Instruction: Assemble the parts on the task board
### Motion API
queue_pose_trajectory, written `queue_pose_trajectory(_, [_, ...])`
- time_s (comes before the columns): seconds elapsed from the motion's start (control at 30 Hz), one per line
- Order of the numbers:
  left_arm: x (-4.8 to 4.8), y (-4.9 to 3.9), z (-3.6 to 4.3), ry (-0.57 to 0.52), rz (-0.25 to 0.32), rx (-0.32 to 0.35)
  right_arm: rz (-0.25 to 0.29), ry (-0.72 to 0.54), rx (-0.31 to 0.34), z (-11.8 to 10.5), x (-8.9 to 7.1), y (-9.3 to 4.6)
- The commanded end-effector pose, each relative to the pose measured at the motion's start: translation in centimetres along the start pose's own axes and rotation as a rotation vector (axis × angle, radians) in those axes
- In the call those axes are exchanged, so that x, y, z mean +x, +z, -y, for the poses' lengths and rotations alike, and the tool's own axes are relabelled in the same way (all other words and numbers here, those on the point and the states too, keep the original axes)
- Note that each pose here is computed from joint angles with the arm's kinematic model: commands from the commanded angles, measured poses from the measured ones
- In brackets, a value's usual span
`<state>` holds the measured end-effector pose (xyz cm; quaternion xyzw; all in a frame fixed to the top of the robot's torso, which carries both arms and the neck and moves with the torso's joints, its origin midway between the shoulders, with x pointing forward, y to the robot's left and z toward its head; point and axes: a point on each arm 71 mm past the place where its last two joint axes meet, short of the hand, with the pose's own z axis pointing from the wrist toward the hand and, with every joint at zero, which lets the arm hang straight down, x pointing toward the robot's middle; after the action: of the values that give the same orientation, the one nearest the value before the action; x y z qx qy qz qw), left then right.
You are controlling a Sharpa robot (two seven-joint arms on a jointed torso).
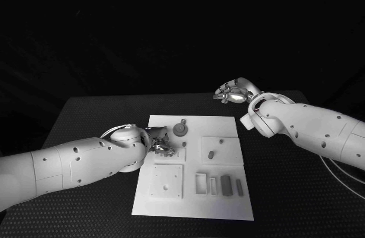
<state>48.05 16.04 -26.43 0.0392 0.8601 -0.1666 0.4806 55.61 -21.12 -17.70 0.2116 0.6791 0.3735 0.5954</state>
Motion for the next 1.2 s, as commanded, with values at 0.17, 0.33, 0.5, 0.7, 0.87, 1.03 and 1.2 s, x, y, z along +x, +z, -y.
queue_pose_trajectory(0.17, [1.27,0.09,-0.28,0.027,-0.06,-0.028,-0.016,0.0,-0.011,-0.09,0.14,-0.03])
queue_pose_trajectory(0.33, [1.25,0.11,-0.23,0.025,-0.057,-0.027,-0.017,0.0,-0.011,-0.1,0.16,-0.01])
queue_pose_trajectory(0.5, [1.22,0.13,-0.15,0.022,-0.051,-0.024,-0.018,0.0,-0.012,-0.14,0.22,0.03])
queue_pose_trajectory(0.7, [1.16,0.14,-0.1,0.017,-0.043,-0.022,-0.018,0.0,-0.011,-0.14,0.23,0.04])
queue_pose_trajectory(0.87, [1.15,0.14,-0.08,0.016,-0.04,-0.022,-0.018,0.0,-0.011,-0.15,0.24,0.05])
queue_pose_trajectory(1.03, [1.11,0.14,-0.11,0.014,-0.036,-0.022,-0.02,0.0,-0.012,-0.17,0.27,0.06])
queue_pose_trajectory(1.2, [1.05,0.14,-0.1,0.011,-0.03,-0.022,-0.02,0.0,-0.012,-0.17,0.28,0.06])
